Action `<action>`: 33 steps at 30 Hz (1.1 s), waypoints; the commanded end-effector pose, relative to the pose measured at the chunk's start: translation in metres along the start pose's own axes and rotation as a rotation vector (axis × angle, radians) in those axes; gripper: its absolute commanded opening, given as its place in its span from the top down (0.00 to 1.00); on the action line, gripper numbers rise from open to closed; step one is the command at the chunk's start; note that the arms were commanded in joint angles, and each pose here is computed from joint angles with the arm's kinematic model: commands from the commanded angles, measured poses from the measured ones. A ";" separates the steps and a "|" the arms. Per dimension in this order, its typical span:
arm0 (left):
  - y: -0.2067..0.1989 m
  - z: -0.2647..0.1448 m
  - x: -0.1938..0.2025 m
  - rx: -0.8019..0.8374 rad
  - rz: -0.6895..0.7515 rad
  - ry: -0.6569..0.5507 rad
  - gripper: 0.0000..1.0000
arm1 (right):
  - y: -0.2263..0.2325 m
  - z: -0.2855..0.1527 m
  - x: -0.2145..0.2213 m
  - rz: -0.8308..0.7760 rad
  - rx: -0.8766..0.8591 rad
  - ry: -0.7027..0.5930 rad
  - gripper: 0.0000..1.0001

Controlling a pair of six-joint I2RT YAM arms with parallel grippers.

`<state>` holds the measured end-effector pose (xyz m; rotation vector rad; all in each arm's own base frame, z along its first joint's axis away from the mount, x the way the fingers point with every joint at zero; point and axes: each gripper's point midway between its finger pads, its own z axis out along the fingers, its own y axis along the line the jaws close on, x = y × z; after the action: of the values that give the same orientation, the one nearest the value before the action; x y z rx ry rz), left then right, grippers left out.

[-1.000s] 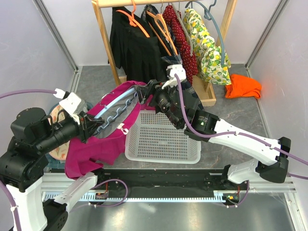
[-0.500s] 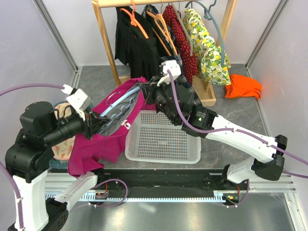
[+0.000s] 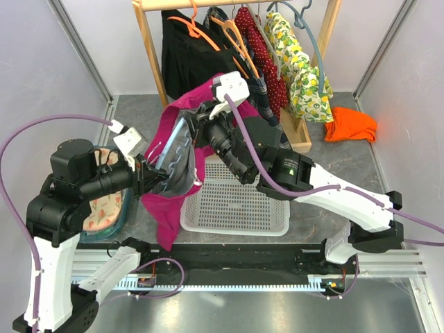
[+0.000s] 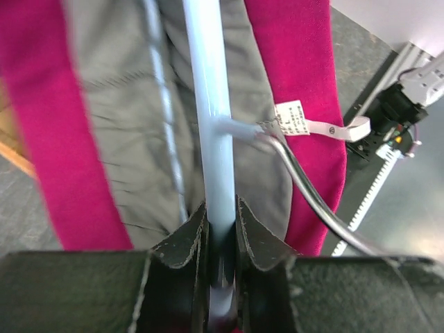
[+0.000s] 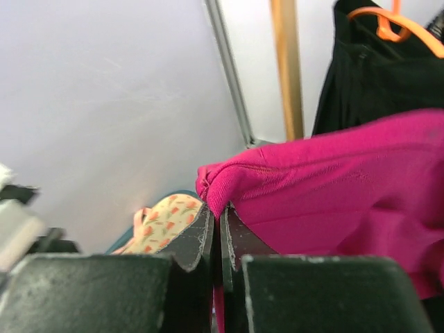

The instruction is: Remove the skirt from the hanger

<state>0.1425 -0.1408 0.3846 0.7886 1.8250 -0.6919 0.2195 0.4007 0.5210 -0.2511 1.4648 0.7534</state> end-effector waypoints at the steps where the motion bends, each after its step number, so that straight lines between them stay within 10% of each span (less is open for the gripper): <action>1: 0.001 0.016 -0.037 0.073 0.109 -0.113 0.98 | 0.069 -0.016 0.000 0.038 -0.222 0.010 0.93; 19: 0.015 -0.001 -0.122 -0.032 0.166 -0.258 0.98 | 0.111 -0.031 0.139 -0.065 -0.258 0.332 0.94; 25: 0.017 0.002 -0.118 -0.040 0.148 -0.250 0.98 | 0.080 -0.045 0.088 -0.051 -0.198 0.219 0.15; 33: 0.025 -0.007 -0.139 -0.108 0.157 -0.318 0.98 | 0.083 -0.099 0.064 -0.057 -0.296 0.129 0.02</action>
<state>0.1899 -0.1468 0.4363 0.7315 1.7930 -0.6335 0.1219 0.4194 0.4805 -0.4383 1.5073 0.8763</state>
